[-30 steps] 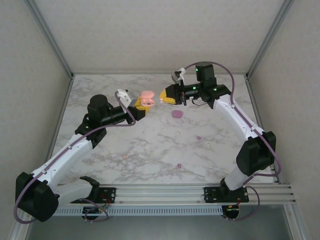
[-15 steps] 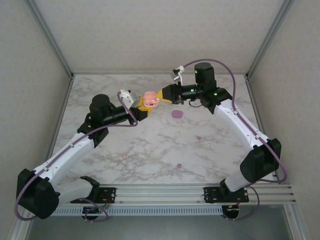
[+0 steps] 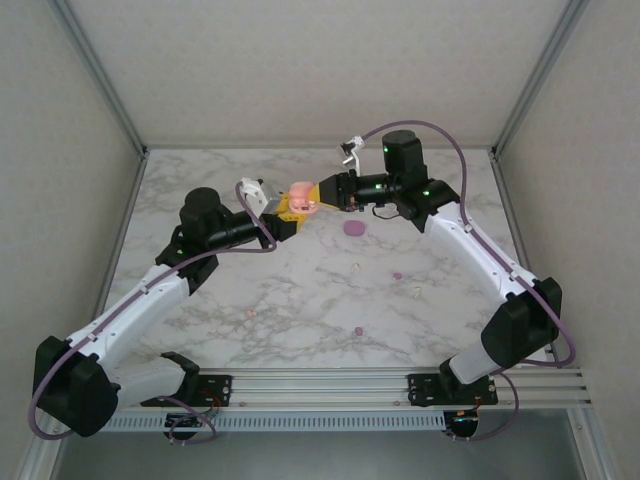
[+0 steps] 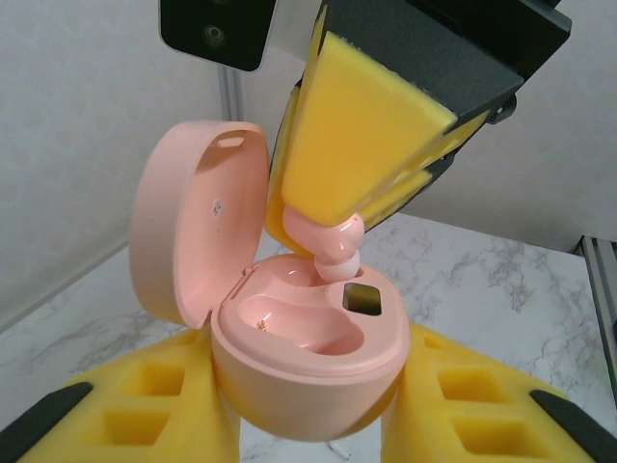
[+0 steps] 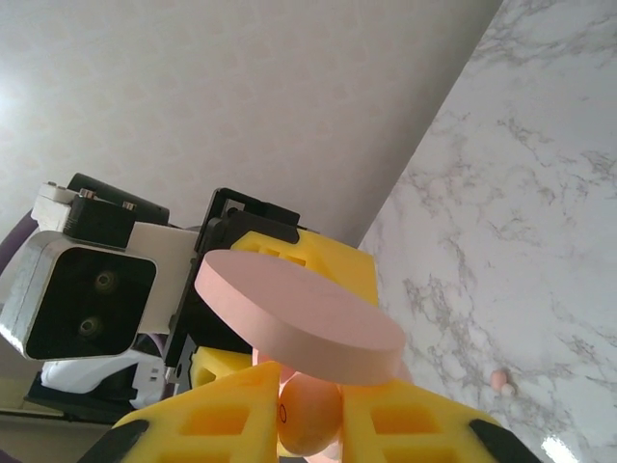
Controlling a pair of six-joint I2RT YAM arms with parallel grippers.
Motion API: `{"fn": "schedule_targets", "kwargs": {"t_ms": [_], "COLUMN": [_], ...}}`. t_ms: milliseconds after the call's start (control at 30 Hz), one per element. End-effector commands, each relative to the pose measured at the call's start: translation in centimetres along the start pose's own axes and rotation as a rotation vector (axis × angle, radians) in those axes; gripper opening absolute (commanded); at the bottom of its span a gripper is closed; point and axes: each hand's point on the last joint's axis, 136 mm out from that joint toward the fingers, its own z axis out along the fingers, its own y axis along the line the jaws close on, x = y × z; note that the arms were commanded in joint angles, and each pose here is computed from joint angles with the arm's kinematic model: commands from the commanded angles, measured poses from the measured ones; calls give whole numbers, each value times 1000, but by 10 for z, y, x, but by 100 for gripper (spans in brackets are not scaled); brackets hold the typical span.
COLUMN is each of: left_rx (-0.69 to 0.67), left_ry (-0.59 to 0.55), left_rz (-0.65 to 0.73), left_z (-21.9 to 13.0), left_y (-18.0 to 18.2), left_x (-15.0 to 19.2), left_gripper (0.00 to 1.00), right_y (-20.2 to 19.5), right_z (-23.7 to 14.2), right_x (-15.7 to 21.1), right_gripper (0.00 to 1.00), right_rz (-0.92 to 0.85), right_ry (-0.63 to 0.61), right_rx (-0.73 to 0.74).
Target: Insert the wireless bluetooth earbuds into the charging case
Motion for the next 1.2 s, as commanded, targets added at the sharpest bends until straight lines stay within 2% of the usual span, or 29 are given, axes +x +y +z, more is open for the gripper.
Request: {"fn": "schedule_targets", "kwargs": {"t_ms": [0,367,1033,1167], "left_rx": [36,30,10,-45], "left_ry": [-81,-93,-82,-72], "left_rz": [39,32,32,26], "left_z": [-1,1,0,-2], "left_y": [-9,-7,-4,3], "left_x": [-31,-34,-31,-29], "left_gripper": [13,12,12,11], "right_y": [-6,-12,0,9], "right_z": [0,4,-8,-13], "right_x": [6,7,-6,-8], "right_gripper": [19,31,39,40], "right_rz": [-27,-29,-41,-61], "right_ry": [5,19,-45,-70], "right_rx": [43,89,151,145]}}
